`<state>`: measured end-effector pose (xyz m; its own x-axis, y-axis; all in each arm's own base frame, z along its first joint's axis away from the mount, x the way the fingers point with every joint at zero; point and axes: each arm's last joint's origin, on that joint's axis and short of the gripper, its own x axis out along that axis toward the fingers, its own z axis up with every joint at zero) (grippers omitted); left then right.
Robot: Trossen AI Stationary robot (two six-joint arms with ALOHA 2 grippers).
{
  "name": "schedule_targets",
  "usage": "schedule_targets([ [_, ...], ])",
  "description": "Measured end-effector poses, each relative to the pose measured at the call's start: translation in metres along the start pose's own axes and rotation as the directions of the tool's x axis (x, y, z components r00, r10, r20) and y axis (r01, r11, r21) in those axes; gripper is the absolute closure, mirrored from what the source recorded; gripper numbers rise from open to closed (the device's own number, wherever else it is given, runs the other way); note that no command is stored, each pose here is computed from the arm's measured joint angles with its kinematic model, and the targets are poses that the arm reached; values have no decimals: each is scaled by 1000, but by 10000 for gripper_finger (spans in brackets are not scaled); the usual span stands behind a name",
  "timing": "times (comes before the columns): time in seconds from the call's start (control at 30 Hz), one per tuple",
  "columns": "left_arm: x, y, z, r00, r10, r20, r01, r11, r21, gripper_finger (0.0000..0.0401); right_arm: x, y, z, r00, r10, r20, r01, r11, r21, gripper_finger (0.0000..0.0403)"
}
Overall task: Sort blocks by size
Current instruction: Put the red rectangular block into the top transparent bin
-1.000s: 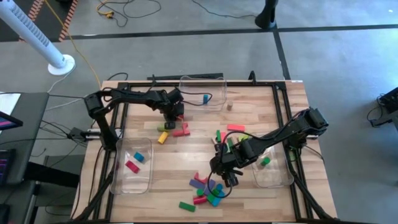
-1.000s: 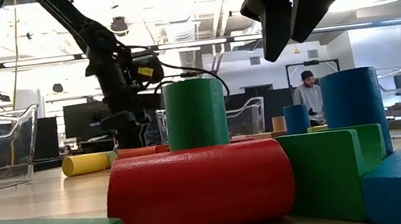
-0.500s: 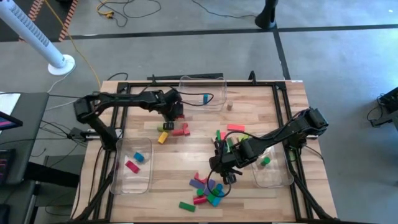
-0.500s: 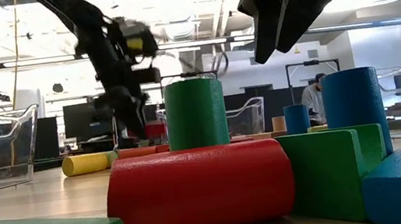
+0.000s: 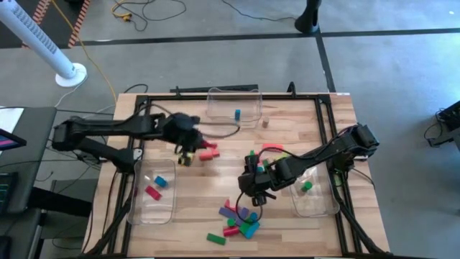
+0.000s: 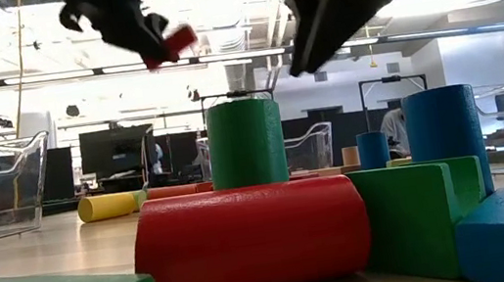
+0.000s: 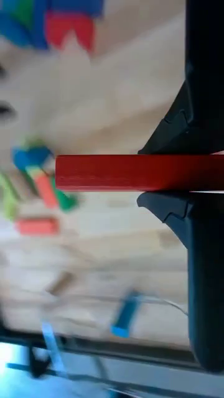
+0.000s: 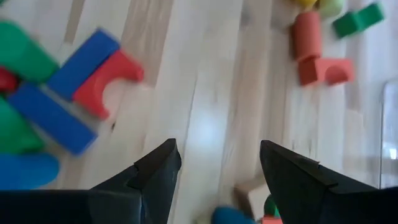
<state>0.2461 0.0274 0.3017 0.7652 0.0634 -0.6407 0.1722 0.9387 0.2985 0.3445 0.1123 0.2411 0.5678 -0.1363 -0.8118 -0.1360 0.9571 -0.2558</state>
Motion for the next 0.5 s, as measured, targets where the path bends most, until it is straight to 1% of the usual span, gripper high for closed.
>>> schedule_targets([
  [0.1,-6,-16,10,998,-35,56,33,999,35,347,2,-6,7,998,-13,61,13,1000,1,148],
  [0.23,-7,-33,20,992,-71,107,62,995,83,346,4,-16,15,990,-32,137,31,999,12,148],
  [0.37,-7,-42,27,987,-72,144,56,992,114,346,5,-25,21,976,-96,195,93,995,25,148],
  [0.5,-7,-46,29,984,-75,162,55,991,125,346,4,-34,27,952,-183,245,179,983,39,148],
])
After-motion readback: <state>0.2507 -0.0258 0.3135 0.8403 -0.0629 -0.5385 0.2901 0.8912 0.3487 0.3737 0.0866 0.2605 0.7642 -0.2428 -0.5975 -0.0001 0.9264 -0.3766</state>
